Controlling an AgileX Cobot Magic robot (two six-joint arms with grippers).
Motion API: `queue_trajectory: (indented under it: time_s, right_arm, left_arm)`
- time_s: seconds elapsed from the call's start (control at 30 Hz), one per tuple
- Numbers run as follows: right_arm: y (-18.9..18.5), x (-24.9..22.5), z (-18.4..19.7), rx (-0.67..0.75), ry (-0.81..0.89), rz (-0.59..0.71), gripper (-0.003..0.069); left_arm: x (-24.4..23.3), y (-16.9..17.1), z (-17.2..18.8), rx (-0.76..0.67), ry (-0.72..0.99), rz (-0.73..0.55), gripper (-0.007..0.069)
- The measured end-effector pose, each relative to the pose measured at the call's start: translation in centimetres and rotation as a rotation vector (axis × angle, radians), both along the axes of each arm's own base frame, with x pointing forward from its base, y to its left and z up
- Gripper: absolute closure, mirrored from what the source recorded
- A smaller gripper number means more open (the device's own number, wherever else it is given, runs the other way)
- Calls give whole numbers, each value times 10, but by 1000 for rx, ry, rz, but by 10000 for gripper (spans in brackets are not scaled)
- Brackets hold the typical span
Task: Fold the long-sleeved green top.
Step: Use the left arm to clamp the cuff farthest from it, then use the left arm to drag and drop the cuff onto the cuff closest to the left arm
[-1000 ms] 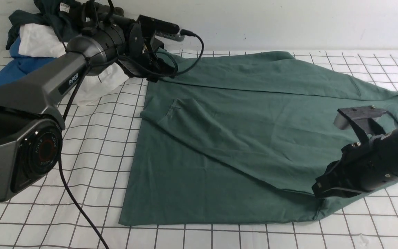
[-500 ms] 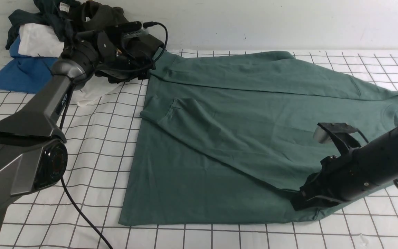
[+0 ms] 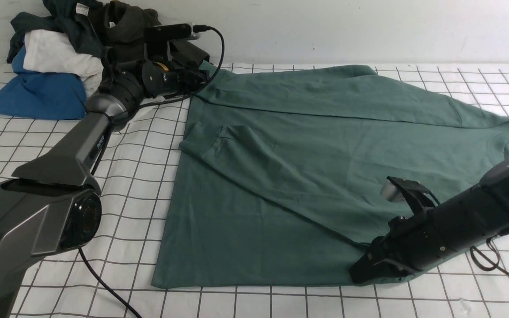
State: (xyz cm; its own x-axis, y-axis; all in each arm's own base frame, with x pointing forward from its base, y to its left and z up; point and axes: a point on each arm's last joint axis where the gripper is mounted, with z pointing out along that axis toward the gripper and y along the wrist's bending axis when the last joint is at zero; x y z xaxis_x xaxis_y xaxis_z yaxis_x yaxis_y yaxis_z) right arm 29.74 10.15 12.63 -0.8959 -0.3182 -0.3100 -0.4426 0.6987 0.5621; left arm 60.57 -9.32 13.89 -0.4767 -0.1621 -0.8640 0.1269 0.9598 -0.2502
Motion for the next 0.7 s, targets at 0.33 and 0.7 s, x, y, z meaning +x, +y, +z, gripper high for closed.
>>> queue_trajectory:
  time_s: [0.33,0.7]
  right_arm:
    - [-2,2,0,29,-4,0,669]
    - [1,2,2,68,1,4,669]
  left_arm:
    - [3,1,-24,63,-37,-12,585]
    - [-15,-7,65,144,31,-169,633]
